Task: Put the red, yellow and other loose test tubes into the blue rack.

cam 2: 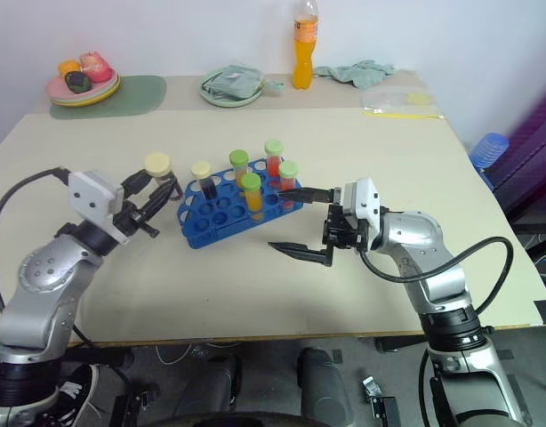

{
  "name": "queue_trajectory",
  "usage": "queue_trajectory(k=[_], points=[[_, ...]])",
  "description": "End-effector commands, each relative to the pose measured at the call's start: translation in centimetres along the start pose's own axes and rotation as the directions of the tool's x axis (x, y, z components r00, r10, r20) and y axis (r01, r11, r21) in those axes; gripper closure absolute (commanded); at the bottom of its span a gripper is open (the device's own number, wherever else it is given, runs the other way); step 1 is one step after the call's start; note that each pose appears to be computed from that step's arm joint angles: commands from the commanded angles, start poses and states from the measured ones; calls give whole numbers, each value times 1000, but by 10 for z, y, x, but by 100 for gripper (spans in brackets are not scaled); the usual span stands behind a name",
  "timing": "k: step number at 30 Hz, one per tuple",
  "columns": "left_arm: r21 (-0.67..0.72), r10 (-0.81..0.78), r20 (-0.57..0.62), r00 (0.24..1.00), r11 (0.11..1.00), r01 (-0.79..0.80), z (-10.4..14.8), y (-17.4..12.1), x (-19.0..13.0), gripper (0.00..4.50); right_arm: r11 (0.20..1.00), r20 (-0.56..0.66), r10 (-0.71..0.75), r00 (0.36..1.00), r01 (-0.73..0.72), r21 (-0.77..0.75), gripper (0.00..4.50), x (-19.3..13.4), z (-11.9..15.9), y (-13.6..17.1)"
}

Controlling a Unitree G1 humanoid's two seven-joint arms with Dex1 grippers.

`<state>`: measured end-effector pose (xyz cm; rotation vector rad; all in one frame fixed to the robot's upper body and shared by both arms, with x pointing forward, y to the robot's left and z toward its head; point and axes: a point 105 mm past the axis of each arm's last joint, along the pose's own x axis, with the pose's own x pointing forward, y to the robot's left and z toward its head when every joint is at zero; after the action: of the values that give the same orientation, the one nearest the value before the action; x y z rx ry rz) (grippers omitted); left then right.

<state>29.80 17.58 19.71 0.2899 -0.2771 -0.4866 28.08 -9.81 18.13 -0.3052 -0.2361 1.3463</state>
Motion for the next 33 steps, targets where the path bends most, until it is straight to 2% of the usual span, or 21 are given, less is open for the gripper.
queue_trajectory(k=[1,13,18,33], points=[[-42,-76,87,993,996,80,16,-17,2,278,999,-11,-30,999,30,-39,0,-10,3,-5],[-28,-123,105,987,992,127,-6,-46,22,278,999,-80,-40,996,39,-17,0,-33,0,3],[-62,-140,95,986,987,146,-15,-52,22,278,998,-86,-57,995,56,-19,0,-35,2,2],[-98,-164,77,983,980,171,-21,-64,12,278,998,-90,-60,994,58,-31,0,-32,4,0]])
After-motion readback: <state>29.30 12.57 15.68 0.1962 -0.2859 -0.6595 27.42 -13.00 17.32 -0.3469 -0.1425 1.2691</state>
